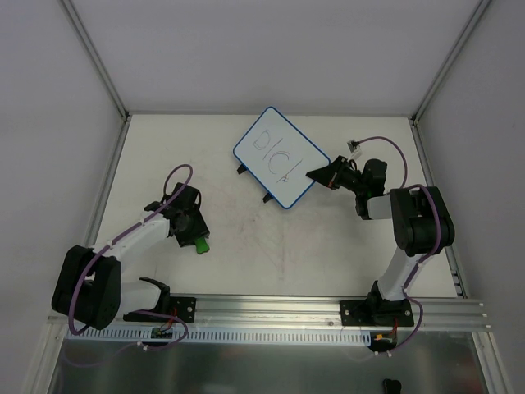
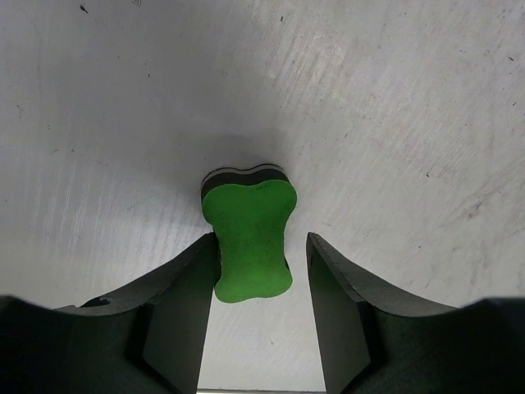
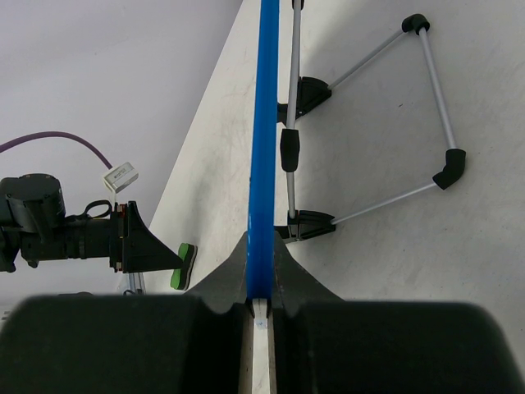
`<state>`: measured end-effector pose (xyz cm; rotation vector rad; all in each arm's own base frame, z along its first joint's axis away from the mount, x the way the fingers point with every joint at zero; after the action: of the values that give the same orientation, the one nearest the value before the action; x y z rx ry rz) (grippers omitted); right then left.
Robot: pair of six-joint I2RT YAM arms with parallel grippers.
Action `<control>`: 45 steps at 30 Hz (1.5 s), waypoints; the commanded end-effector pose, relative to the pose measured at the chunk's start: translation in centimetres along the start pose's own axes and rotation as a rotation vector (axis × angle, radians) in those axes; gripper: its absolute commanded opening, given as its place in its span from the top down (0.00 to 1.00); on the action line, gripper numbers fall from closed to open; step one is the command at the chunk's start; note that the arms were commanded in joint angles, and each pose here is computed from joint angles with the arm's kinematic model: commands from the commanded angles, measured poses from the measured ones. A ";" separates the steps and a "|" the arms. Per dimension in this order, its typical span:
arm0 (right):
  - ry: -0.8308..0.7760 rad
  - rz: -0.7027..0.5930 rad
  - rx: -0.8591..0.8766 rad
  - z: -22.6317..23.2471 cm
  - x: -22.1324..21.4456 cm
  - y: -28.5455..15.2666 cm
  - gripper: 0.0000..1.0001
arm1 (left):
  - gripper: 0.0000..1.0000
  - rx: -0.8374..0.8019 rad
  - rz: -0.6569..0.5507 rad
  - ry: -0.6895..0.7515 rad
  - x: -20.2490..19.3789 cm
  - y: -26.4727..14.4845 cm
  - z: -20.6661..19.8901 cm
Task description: Erase the whiteboard
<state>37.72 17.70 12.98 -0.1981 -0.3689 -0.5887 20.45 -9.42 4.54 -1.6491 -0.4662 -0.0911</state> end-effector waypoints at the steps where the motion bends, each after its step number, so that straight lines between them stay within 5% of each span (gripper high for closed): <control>1: -0.124 -0.038 0.113 2.9 1.6 0.1 1.00 | 0.53 0.003 0.009 0.025 -0.1 -0.1 -0.1; 13: -0.120 -0.046 0.121 2.9 1.8 -0.1 1.00 | 0.59 0.023 0.051 0.036 -0.7 0.6 0.1; 16: -0.121 -0.045 0.126 3.0 1.8 -0.1 1.00 | 0.75 0.023 0.033 0.035 -0.4 0.4 0.1; 26: -0.115 -0.036 0.127 2.7 1.5 0.0 1.00 | 0.99 -0.118 -0.119 0.082 3.4 -3.2 -2.6; 37: -0.128 -0.025 0.116 2.1 0.9 -0.1 1.00 | 0.93 -0.348 -0.361 0.252 12.4 -8.5 -9.7; 45: -0.144 -0.014 0.112 2.1 0.6 0.0 1.00 | 0.92 -0.460 -0.454 0.291 19.4 -8.7 -14.0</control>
<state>37.57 17.59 12.34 -0.1881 -0.3667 -0.5934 35.47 -16.43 18.50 -1.8572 -0.5913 -0.6802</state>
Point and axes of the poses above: each gripper's point midway between its finger pads, its own y axis out along the fingers, its own z axis along the line the jaws close on, x = y × z, the point moved 2 cm from there along -y, back along the fingers, and after that the axes turned 13 degrees about y, right-handed, at the moved point
